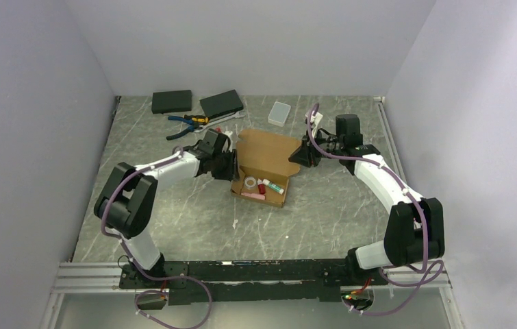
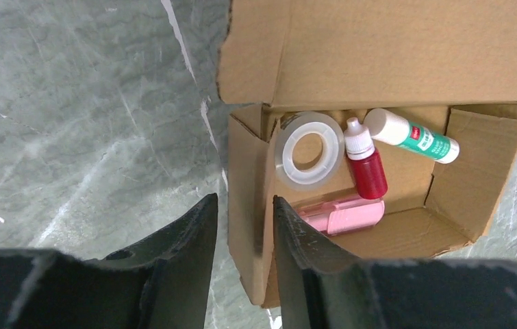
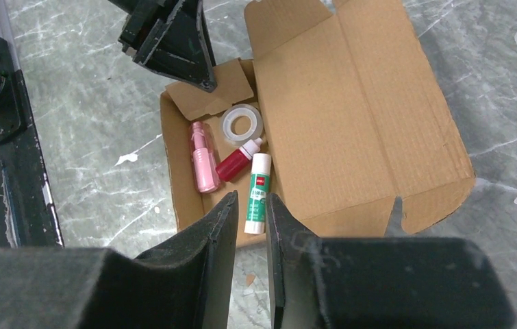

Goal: Fold the paper box

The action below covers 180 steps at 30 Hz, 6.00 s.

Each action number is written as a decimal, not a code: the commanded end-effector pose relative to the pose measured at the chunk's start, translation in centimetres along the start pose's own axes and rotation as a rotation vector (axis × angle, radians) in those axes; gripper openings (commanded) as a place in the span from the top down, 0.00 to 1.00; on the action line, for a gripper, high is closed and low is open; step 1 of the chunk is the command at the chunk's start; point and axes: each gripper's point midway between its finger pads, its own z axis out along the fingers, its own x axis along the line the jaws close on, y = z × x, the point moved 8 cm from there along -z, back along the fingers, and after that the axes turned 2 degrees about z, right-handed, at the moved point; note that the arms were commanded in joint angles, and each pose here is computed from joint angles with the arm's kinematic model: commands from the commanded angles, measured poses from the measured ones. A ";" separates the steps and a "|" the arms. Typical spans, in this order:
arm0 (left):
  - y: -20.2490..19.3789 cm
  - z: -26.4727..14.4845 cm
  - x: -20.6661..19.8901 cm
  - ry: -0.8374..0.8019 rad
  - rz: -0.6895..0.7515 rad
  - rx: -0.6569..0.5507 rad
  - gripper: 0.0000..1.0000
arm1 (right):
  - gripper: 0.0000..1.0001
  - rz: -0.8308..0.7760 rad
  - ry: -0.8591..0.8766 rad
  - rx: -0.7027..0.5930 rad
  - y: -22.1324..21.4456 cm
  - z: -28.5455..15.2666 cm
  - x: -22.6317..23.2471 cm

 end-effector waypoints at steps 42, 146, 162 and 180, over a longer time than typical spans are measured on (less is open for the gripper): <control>1.1 -0.3 -2.5 0.322 0.174 -0.050 0.65 | 0.75 -0.033 0.040 -0.028 0.6 0.0 0.3; 5.9 1.0 3.1 -0.640 -0.192 -0.205 0.73 | 1.00 0.191 -0.370 -0.062 -0.1 2.0 -5.0; 5.5 0.9 2.5 -0.641 -0.184 -0.206 0.72 | 1.00 0.028 -0.457 -0.144 -0.4 2.6 -2.2; 3.9 -0.1 2.7 -0.615 -0.170 -0.218 0.70 | 1.00 -0.030 -0.520 -0.183 -0.9 2.6 -0.9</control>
